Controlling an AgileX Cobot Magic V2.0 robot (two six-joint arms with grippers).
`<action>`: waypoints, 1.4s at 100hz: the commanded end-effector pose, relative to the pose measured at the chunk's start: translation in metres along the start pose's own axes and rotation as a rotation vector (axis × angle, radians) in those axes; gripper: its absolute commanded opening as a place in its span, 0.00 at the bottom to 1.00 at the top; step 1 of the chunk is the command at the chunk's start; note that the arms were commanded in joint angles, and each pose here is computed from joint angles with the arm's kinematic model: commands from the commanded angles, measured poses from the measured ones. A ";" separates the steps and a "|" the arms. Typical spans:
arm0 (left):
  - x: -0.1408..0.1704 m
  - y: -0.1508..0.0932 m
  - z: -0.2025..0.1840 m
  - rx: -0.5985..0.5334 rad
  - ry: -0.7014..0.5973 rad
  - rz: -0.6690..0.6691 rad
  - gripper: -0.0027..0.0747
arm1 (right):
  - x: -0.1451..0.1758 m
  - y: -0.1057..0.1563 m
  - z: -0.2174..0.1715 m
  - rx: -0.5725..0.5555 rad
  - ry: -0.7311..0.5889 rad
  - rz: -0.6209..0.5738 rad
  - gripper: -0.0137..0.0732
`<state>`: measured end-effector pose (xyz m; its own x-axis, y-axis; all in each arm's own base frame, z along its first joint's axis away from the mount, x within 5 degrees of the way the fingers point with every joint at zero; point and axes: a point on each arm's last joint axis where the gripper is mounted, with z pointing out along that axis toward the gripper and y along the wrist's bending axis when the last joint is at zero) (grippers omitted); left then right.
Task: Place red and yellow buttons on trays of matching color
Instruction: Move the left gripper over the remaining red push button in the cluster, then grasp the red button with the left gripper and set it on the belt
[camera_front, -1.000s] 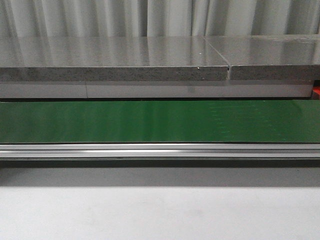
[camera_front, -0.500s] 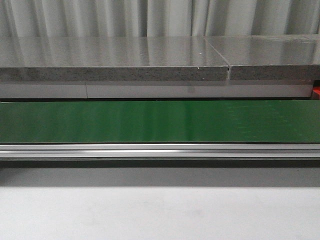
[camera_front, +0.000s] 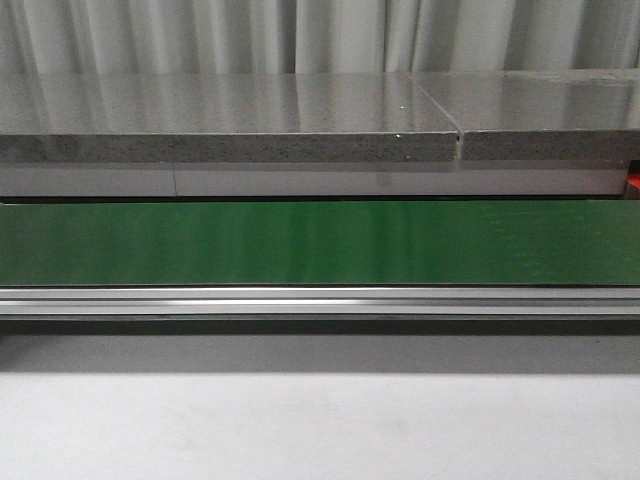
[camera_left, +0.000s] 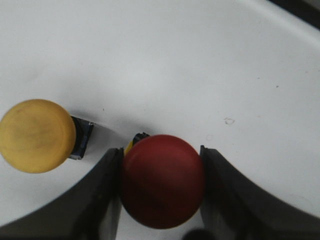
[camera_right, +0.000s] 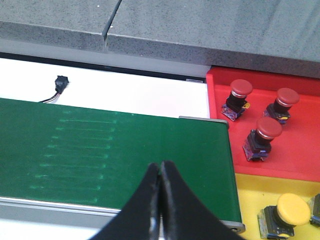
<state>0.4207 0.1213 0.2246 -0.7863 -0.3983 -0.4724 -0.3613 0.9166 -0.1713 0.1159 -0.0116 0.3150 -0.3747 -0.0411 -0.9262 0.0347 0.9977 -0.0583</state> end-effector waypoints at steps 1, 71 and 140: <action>-0.023 -0.010 -0.062 0.027 -0.178 0.012 0.01 | -0.014 -0.003 -0.004 0.027 -0.092 -0.006 0.08; 0.063 -0.061 -0.139 0.128 -0.245 0.171 0.01 | -0.014 -0.003 -0.004 0.027 -0.092 -0.006 0.08; 0.087 -0.067 -0.094 0.153 -0.089 0.235 0.35 | -0.014 -0.003 -0.004 0.027 -0.092 -0.006 0.08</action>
<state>0.3284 0.0252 0.2573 -0.8346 -0.1906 -0.5168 -0.1252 0.9793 -0.1590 0.1159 -0.0116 0.3150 -0.3747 -0.0411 -0.9262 0.0347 0.9977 -0.0583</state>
